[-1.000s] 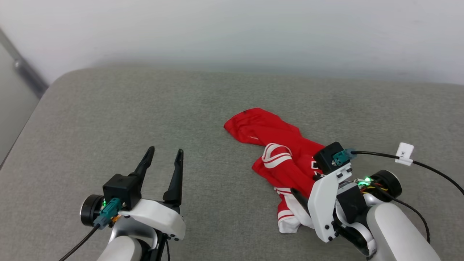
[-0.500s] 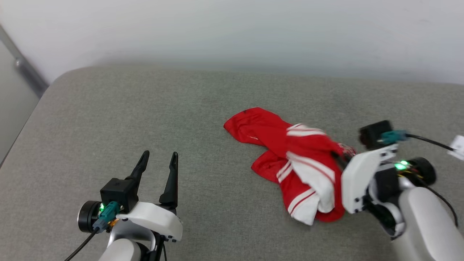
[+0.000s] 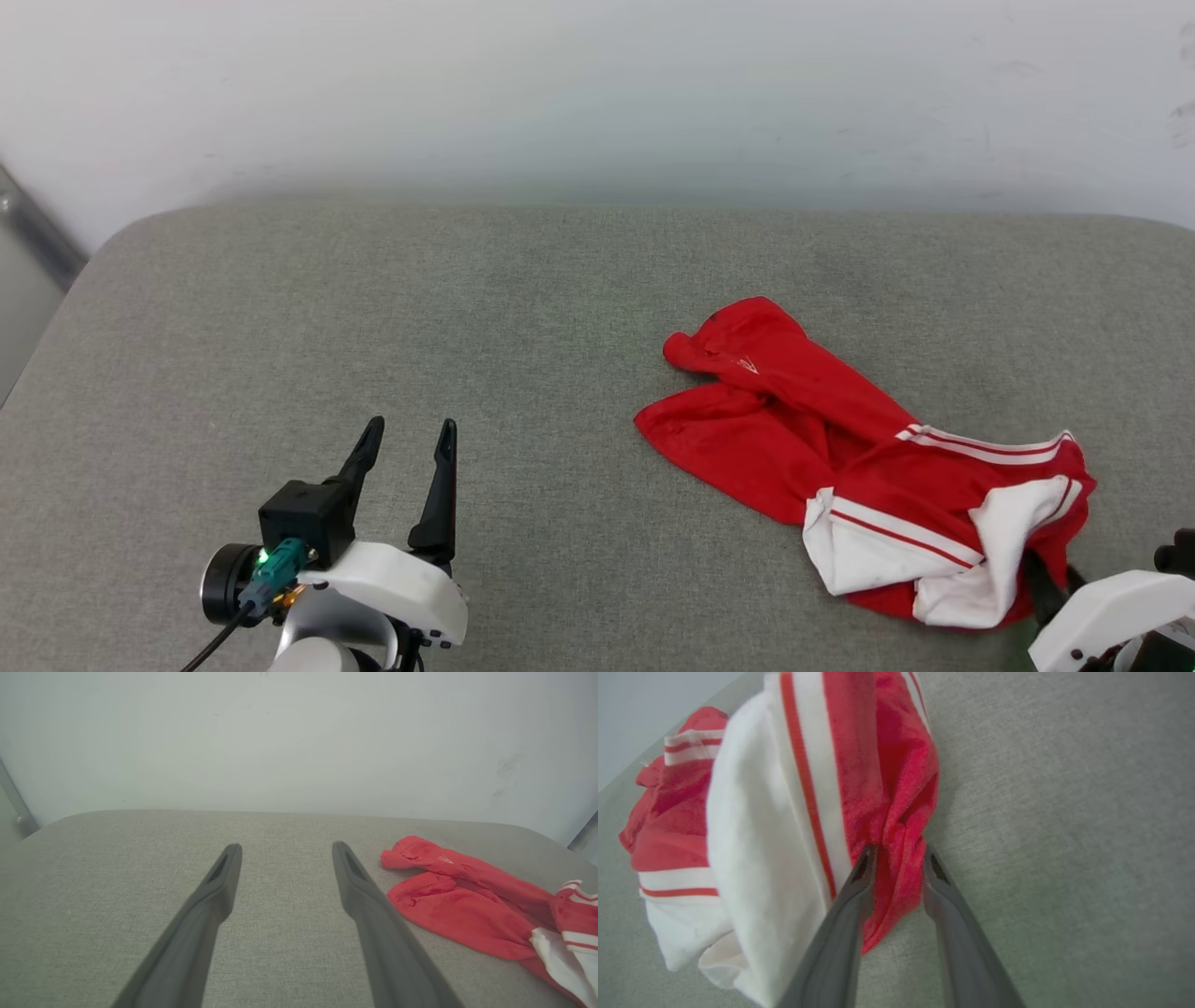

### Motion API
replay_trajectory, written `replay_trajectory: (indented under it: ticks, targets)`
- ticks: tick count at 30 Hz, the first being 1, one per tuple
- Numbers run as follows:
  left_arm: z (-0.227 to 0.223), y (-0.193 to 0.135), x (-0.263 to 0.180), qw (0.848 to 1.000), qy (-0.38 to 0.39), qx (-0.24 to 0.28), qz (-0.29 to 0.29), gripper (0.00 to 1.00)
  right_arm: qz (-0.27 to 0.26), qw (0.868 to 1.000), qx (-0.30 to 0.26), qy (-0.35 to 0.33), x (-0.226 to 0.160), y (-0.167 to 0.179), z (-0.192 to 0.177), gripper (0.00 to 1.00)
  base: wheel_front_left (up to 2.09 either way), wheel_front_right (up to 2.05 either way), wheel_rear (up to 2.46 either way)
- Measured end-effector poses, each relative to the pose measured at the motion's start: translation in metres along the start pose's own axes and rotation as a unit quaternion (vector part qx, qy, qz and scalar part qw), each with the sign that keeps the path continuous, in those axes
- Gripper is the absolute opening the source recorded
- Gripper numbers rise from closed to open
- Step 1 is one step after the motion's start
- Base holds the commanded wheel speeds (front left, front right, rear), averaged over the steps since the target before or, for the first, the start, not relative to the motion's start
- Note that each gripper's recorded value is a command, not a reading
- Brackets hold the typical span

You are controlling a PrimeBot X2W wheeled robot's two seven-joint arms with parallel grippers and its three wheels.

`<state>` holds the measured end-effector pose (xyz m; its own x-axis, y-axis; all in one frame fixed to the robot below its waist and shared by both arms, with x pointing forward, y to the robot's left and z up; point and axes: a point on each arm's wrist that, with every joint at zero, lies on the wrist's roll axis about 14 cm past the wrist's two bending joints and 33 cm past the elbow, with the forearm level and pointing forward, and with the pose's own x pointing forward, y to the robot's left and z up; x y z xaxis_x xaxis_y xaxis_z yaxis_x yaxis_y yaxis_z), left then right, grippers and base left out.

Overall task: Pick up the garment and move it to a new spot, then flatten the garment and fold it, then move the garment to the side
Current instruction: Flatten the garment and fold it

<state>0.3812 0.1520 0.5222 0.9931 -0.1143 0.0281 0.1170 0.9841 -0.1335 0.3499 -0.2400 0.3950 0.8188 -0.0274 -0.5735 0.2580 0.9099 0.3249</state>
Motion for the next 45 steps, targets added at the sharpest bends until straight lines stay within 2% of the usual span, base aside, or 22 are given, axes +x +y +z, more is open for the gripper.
replay_trajectory:
  ticks: [3,8,12,14,18,21,26,27,35,36,37,41,45]
  targets:
    - [-0.001,0.000,0.000,1.000,0.002,0.000,-0.001,1.00,0.012,0.998,0.013,-0.061,-0.001,0.007,0.016,1.00,0.00,0.00,0.00]
    - [-0.003,0.002,-0.007,1.000,0.006,0.001,0.003,1.00,0.022,0.981,-0.036,-0.187,-0.017,0.019,0.062,1.00,0.00,0.00,0.00]
    - [-0.002,0.005,-0.014,1.000,0.006,0.003,0.010,1.00,0.039,0.968,-0.068,-0.237,-0.033,0.034,0.083,1.00,0.00,0.00,0.00]
    - [-0.001,0.006,-0.016,1.000,0.005,0.003,0.012,1.00,0.045,0.967,-0.094,-0.233,-0.038,0.041,0.084,1.00,0.00,0.00,0.00]
    - [-0.001,0.006,-0.019,1.000,0.006,0.002,0.014,1.00,0.085,0.973,-0.150,-0.155,-0.039,0.073,0.057,1.00,0.00,0.00,0.00]
    - [-0.001,0.006,-0.019,1.000,0.008,0.004,0.014,1.00,0.119,0.968,-0.204,-0.080,-0.039,0.095,0.036,1.00,0.00,0.00,0.00]
    - [-0.005,0.004,-0.017,1.000,0.014,0.002,0.011,1.00,0.143,0.951,-0.273,0.028,-0.032,0.109,0.010,1.00,0.00,0.00,0.00]
    - [-0.006,0.001,-0.014,1.000,0.015,0.003,0.007,1.00,0.144,0.939,-0.302,0.072,-0.019,0.109,0.005,1.00,0.00,0.00,0.00]
    - [-0.017,0.012,-0.005,0.999,0.026,0.000,0.020,1.00,0.138,0.920,-0.326,0.171,0.018,0.102,-0.024,1.00,0.00,0.00,0.00]
    - [-0.017,0.013,-0.004,0.999,0.026,-0.001,0.021,1.00,0.140,0.918,-0.325,0.181,0.020,0.102,-0.028,0.35,0.00,0.00,0.00]
    - [-0.018,0.015,-0.003,0.999,0.027,-0.001,0.024,1.00,0.145,0.917,-0.323,0.184,0.021,0.105,-0.030,0.00,0.00,0.00,0.00]
    - [-0.020,0.018,-0.003,0.999,0.029,-0.001,0.028,1.00,0.173,0.923,-0.305,0.154,0.024,0.128,-0.019,0.00,0.00,0.00,0.00]
    - [-0.019,0.017,-0.003,0.999,0.027,0.000,0.026,1.00,0.220,0.929,-0.275,0.112,0.017,0.166,-0.010,0.00,0.00,0.00,0.00]
